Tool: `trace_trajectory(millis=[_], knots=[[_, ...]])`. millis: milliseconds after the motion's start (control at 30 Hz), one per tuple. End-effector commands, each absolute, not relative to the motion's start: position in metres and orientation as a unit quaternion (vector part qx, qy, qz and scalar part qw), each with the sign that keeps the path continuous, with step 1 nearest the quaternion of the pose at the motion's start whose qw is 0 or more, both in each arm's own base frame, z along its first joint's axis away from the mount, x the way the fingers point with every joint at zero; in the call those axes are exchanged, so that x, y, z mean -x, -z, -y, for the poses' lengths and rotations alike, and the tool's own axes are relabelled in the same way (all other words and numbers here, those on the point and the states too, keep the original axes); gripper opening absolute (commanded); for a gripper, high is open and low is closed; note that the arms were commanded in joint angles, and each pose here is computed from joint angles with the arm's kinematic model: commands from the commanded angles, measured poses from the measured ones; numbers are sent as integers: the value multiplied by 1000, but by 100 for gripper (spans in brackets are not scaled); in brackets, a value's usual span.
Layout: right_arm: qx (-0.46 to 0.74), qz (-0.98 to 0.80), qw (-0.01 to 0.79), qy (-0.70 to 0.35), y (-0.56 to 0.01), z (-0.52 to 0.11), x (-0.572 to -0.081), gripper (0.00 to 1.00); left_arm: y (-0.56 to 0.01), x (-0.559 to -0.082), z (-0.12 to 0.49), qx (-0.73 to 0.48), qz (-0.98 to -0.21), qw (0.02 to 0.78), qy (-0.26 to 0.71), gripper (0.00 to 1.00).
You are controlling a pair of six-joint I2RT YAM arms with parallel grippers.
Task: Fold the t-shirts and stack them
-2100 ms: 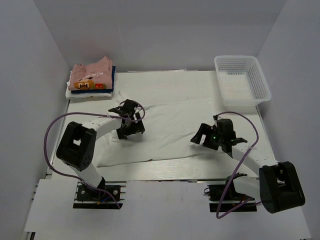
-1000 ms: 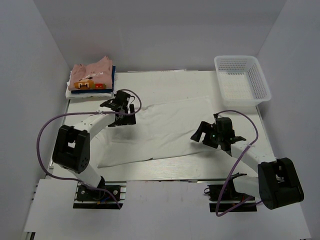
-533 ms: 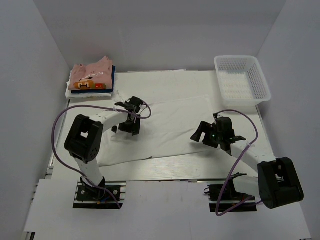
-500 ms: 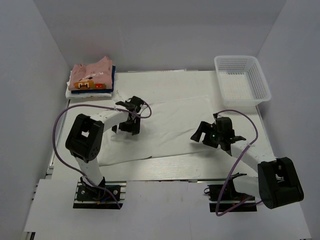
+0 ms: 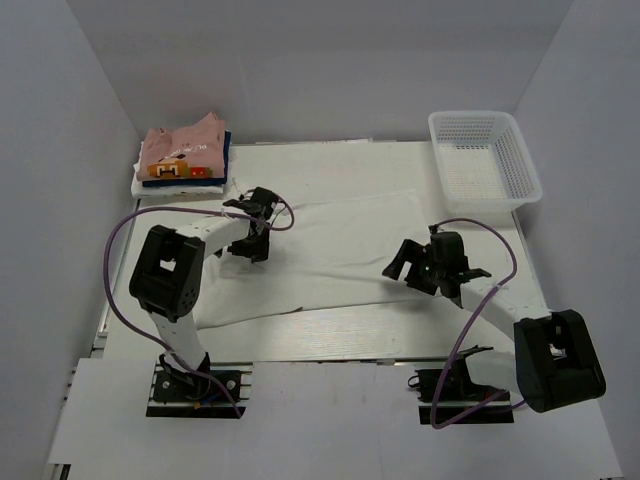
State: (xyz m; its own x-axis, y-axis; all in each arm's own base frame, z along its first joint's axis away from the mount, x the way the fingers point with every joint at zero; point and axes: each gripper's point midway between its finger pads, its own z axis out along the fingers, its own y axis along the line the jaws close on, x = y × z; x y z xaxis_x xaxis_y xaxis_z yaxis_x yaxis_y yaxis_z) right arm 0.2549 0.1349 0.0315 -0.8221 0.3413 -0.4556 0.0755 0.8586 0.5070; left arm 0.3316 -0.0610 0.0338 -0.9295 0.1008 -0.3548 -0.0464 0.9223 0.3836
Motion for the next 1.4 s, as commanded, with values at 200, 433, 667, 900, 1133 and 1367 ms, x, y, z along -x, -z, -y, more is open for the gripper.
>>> trace_trajectory(millis=[200,433,667,900,1133,1367], knots=[[-162,-967,162,-112,26,-82,-200,90,-32,-339,11,25,-941,170,-290,100],[-168,-967,158,-111,27,-79,-200,90,-71,-388,-4,59,-923,229,-302,100],[-179,-965,159,-111,27,-77,-201,90,-91,-423,-11,38,-919,249,-304,100],[-111,-958,204,-169,-1,-96,-220,90,-126,-446,27,54,-930,287,-224,100],[-70,-921,317,-214,-60,-107,-249,90,-136,-409,99,93,-924,366,54,100],[-92,-905,383,-158,-92,-86,-277,90,-148,-444,88,170,-899,401,39,100]])
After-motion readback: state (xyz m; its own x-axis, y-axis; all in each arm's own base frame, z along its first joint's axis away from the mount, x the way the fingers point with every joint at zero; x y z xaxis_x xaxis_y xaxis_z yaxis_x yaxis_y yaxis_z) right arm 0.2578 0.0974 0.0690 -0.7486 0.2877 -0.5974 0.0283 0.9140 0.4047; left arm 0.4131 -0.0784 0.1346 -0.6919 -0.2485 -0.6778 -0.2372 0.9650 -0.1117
